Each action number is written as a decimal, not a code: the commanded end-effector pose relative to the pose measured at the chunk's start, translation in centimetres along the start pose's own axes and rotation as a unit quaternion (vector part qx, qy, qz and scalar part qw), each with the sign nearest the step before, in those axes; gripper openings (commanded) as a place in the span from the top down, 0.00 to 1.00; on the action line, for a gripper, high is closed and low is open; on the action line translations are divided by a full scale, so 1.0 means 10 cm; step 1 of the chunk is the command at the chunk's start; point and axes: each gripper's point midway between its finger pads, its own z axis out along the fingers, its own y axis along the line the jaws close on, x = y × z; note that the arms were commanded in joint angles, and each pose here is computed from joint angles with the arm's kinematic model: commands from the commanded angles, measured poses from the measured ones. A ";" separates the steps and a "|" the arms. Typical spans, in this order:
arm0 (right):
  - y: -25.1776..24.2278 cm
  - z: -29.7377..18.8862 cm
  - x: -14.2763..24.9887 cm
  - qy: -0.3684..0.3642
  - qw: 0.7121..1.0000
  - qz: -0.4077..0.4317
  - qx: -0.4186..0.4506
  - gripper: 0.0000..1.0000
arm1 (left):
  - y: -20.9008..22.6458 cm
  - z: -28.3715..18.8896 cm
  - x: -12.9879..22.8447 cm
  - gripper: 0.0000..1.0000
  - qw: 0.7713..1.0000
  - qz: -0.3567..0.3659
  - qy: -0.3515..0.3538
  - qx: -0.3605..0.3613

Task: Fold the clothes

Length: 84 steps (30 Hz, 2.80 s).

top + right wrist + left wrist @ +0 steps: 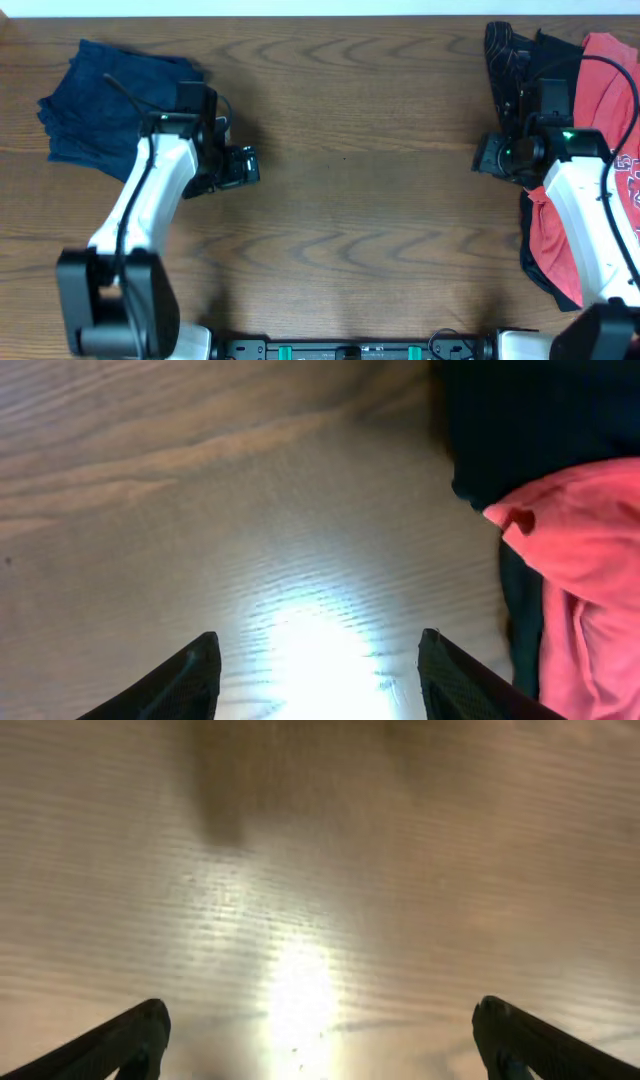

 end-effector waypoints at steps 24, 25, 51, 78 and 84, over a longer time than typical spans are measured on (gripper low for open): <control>-0.41 -1.15 0.87 -0.279 0.959 0.013 -0.039 0.01 | -0.18 -1.50 0.80 0.02 0.901 0.097 -0.414 0.083; -0.43 -1.11 0.93 -0.267 0.963 0.013 -0.035 0.01 | -0.18 -1.50 0.80 0.02 0.901 0.097 -0.414 0.083; -0.58 -0.89 1.40 -0.164 0.986 0.011 0.000 0.01 | -0.18 -1.50 0.80 0.02 0.901 0.097 -0.414 0.083; -0.79 -0.65 1.54 -0.261 0.965 0.008 0.022 0.01 | -0.18 -1.50 0.80 0.02 0.901 0.097 -0.414 0.083; -0.79 -0.70 1.53 -0.281 0.960 0.011 0.014 0.01 | -0.18 -1.50 0.80 0.02 0.901 0.097 -0.414 0.083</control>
